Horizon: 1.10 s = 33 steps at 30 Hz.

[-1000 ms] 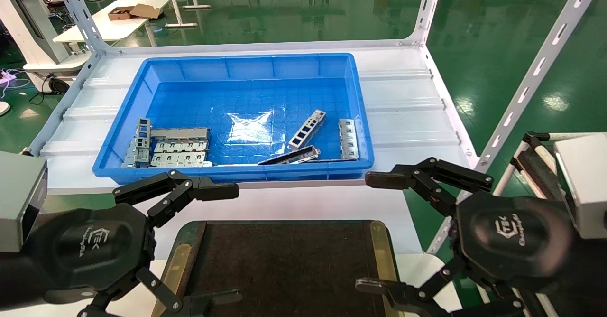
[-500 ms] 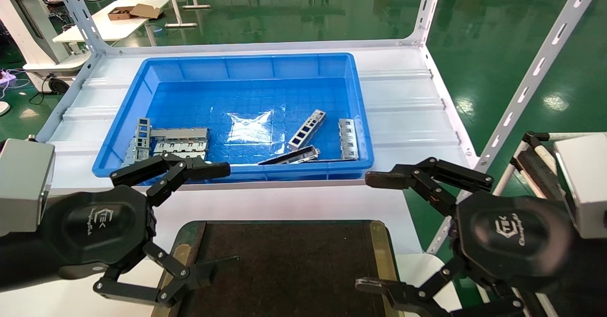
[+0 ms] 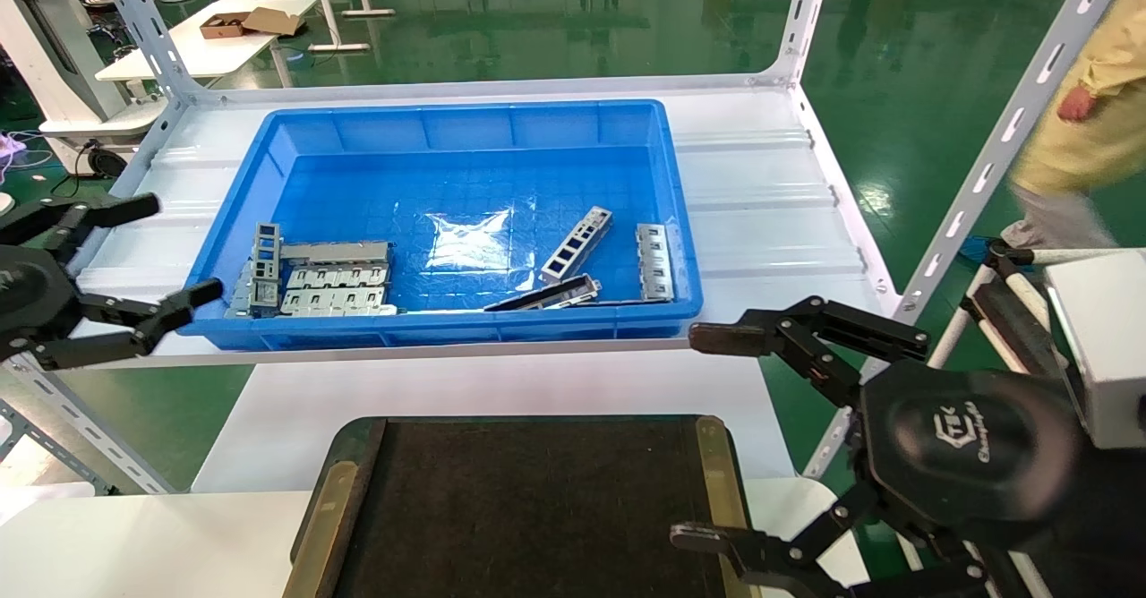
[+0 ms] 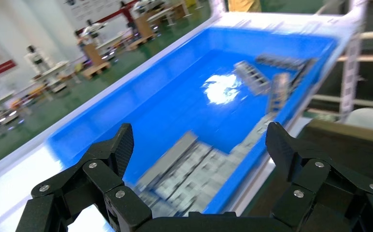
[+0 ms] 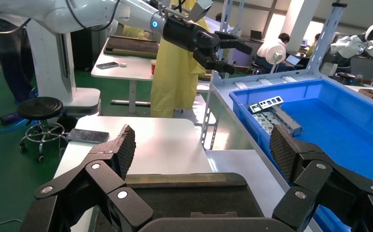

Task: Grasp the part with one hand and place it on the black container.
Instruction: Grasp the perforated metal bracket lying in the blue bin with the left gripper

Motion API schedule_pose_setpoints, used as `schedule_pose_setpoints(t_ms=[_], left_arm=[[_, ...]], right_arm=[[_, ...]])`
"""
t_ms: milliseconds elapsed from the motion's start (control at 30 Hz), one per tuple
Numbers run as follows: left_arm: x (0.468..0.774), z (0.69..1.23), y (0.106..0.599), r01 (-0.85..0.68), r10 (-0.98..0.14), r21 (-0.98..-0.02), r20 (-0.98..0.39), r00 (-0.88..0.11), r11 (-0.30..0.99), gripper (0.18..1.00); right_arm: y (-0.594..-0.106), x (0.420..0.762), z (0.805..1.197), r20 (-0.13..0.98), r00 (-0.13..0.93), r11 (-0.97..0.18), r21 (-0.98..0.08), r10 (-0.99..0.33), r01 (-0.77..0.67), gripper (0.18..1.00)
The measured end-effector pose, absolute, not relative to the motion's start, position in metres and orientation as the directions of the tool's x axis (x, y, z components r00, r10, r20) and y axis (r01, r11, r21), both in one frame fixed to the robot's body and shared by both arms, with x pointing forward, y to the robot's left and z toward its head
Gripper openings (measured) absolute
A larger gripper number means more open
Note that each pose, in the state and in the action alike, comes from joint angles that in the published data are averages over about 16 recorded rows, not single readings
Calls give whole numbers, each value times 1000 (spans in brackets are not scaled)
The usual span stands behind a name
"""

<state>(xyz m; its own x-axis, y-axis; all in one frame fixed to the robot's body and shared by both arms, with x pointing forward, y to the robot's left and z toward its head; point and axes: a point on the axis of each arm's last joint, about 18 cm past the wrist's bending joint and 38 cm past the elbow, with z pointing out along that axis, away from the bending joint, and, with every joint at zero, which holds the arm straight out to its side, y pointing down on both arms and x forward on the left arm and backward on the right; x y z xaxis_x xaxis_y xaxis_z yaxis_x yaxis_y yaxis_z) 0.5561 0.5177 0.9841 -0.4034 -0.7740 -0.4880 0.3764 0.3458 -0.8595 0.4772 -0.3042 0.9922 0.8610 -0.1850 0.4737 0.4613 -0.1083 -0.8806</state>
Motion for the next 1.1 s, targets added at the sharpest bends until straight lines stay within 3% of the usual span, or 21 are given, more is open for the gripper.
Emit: schedule_pose_setpoints(t_ms=[300,1100], left_arm=[[558,991,507,409,-743,-842,-518,-424,353,999],[560,980,526,366,-792,-866,-474,-384,340,999]], right_arm=[[-304,477,992,474,861,-108,-881,-185,461,1001],[-304,477,992,474,861,-108,-881,-185,461,1001]])
